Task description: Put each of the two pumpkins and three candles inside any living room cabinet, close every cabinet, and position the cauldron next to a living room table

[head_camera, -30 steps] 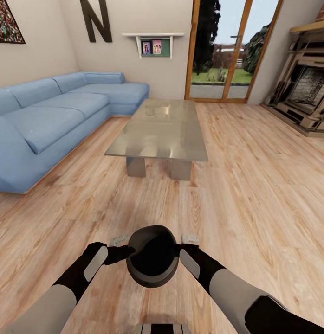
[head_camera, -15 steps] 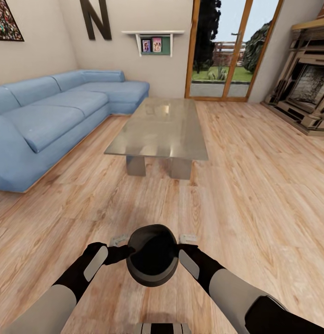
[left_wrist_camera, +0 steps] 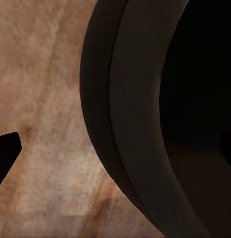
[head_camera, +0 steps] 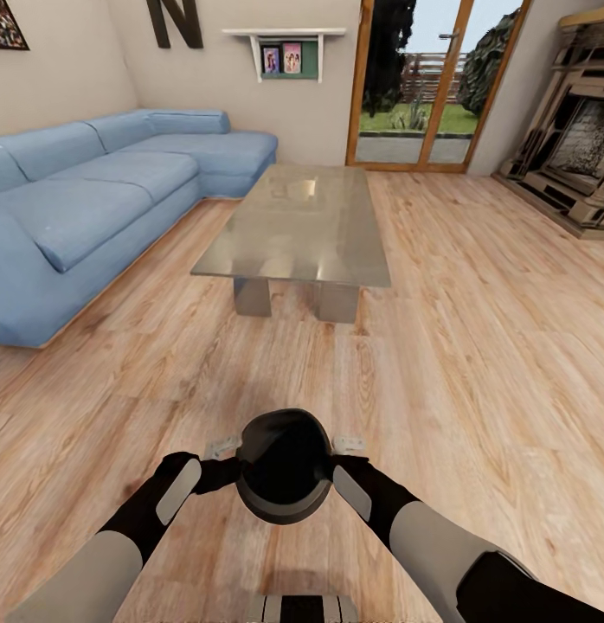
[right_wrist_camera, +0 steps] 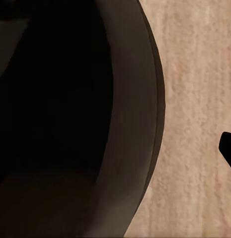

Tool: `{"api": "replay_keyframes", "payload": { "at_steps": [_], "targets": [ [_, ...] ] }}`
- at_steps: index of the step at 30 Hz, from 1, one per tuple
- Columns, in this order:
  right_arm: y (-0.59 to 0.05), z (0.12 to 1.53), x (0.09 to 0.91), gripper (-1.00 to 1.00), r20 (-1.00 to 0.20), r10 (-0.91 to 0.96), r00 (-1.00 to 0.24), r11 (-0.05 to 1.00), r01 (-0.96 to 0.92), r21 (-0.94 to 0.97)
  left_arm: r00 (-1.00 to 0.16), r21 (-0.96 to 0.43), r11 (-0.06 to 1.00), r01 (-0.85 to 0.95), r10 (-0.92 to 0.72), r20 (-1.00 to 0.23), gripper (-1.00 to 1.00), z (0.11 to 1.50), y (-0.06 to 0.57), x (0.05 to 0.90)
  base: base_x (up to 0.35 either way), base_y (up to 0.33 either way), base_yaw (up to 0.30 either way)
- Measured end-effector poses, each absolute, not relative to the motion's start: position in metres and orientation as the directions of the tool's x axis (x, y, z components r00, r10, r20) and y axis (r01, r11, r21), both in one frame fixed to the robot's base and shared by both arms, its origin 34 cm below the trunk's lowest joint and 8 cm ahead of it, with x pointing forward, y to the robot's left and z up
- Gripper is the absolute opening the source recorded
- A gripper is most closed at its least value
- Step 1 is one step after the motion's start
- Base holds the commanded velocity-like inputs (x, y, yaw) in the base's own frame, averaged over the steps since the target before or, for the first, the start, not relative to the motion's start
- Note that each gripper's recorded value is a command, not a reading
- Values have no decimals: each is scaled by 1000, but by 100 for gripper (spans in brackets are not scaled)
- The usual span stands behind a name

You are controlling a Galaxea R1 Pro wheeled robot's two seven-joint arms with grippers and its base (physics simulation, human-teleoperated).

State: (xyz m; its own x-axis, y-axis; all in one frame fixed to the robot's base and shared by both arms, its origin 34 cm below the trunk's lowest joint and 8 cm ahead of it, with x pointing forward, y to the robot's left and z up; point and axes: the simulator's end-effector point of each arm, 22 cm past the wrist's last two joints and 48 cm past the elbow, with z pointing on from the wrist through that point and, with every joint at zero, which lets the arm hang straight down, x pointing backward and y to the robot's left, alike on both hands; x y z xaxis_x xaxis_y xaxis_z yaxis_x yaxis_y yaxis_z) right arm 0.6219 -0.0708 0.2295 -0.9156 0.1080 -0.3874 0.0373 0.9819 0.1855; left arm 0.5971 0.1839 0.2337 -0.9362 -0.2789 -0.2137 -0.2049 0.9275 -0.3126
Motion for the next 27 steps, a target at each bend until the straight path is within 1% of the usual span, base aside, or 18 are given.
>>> {"api": "replay_keyframes", "payload": {
  "at_steps": [16, 27],
  "targets": [
    [-71, 209, 612, 100, -356, 109, -928, 982, 44, 185, -943, -305, 927, -216, -279, -179, 100, 214, 184, 587, 0, 0, 0],
    [-71, 209, 612, 100, -355, 109, -928, 982, 44, 185, -943, -305, 927, -217, -279, -179, 100, 214, 184, 587, 0, 0, 0]
  ]
}}
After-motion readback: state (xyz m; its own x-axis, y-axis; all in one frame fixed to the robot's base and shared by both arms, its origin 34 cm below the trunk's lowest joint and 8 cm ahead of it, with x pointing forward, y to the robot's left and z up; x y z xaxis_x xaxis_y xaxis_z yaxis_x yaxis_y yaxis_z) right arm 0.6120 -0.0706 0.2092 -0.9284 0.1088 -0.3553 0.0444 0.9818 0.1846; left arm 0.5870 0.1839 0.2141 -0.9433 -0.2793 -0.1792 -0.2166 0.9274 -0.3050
